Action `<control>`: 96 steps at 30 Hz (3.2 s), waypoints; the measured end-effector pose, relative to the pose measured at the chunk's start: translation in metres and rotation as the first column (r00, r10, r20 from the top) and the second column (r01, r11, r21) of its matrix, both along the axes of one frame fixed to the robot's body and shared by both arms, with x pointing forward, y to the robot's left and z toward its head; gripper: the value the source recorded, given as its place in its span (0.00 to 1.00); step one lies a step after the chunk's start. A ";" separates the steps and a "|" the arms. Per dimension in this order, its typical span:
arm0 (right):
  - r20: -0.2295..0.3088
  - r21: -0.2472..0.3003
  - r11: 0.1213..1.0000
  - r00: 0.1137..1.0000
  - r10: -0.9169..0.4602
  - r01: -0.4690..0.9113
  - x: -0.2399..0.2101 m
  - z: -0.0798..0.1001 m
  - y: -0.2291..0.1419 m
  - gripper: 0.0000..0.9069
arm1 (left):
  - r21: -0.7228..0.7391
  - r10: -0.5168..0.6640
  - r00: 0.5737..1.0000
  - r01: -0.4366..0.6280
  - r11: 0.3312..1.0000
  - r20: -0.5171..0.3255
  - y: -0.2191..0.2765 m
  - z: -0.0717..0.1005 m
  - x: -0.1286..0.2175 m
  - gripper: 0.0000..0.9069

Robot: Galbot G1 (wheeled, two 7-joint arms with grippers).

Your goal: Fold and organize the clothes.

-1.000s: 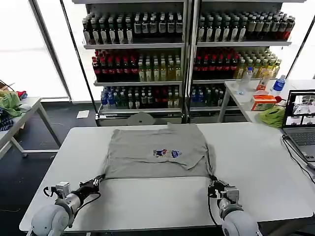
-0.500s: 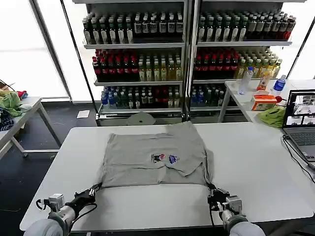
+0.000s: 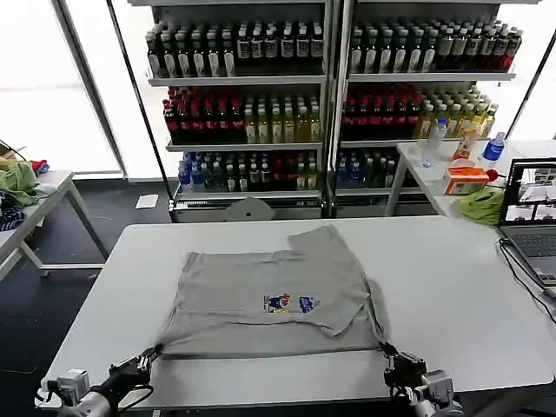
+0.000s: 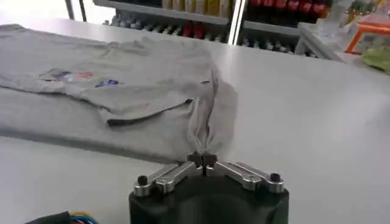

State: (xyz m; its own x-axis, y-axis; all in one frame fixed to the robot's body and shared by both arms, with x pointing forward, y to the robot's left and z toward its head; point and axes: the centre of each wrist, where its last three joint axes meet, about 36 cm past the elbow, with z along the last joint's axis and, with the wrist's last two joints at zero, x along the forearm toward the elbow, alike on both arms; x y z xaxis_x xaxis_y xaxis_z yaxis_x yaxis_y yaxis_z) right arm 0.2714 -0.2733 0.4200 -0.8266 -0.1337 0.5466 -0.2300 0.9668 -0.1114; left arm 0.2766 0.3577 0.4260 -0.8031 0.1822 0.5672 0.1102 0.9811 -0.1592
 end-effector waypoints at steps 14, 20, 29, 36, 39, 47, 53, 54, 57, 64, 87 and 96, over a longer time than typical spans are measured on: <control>0.045 0.023 1.000 0.999 0.009 -0.010 0.002 0.018 -0.001 1.00 | 0.054 0.011 1.000 -0.012 0.998 0.007 0.006 0.017 -0.015 1.00; 0.068 0.038 0.999 0.997 0.036 -0.038 0.019 0.028 -0.004 1.00 | 0.060 0.019 0.999 -0.021 0.998 0.031 0.015 0.025 -0.011 1.00; 0.107 0.071 0.992 0.989 0.099 -0.107 0.082 0.040 -0.012 1.00 | 0.048 0.005 0.998 -0.009 0.999 0.070 0.028 0.032 0.015 1.00; 0.138 0.095 0.985 0.982 0.130 -0.144 0.165 0.042 -0.014 1.00 | 0.046 -0.031 0.996 0.027 0.999 0.083 0.041 0.029 0.050 1.00; 0.140 0.101 0.984 0.981 0.133 -0.147 0.205 0.042 -0.012 1.00 | 0.044 -0.050 0.995 0.047 0.998 0.086 0.047 0.027 0.068 1.00; 0.114 0.109 0.984 0.985 0.128 -0.140 0.298 0.042 0.001 1.00 | 0.023 -0.084 0.994 0.082 0.996 0.074 0.058 0.013 0.126 1.00; 0.070 0.121 0.987 0.993 0.095 -0.103 0.351 0.037 0.009 1.00 | 0.008 -0.094 0.994 0.094 0.996 0.059 0.061 0.000 0.170 1.00; 0.060 0.123 0.987 0.994 0.095 -0.102 0.356 0.034 0.012 1.00 | 0.007 -0.093 0.994 0.093 0.996 0.057 0.061 -0.002 0.177 1.00; 0.032 0.122 0.988 0.996 0.088 -0.091 0.371 0.028 0.019 1.00 | 0.003 -0.092 0.995 0.092 0.996 0.047 0.062 -0.006 0.195 1.00; -0.010 0.130 0.989 0.998 0.070 -0.068 0.394 0.019 0.029 1.00 | 0.003 -0.087 0.996 0.087 0.996 0.022 0.064 -0.011 0.232 1.00; -0.091 0.124 0.990 0.993 0.076 -0.064 0.407 -0.005 0.052 0.00 | -0.005 -0.095 0.995 0.095 0.995 -0.019 0.039 -0.024 0.290 0.90; -0.087 0.118 0.990 0.992 0.088 -0.077 0.407 -0.002 0.059 0.00 | -0.009 -0.100 0.995 0.100 0.995 -0.029 0.036 -0.025 0.297 0.24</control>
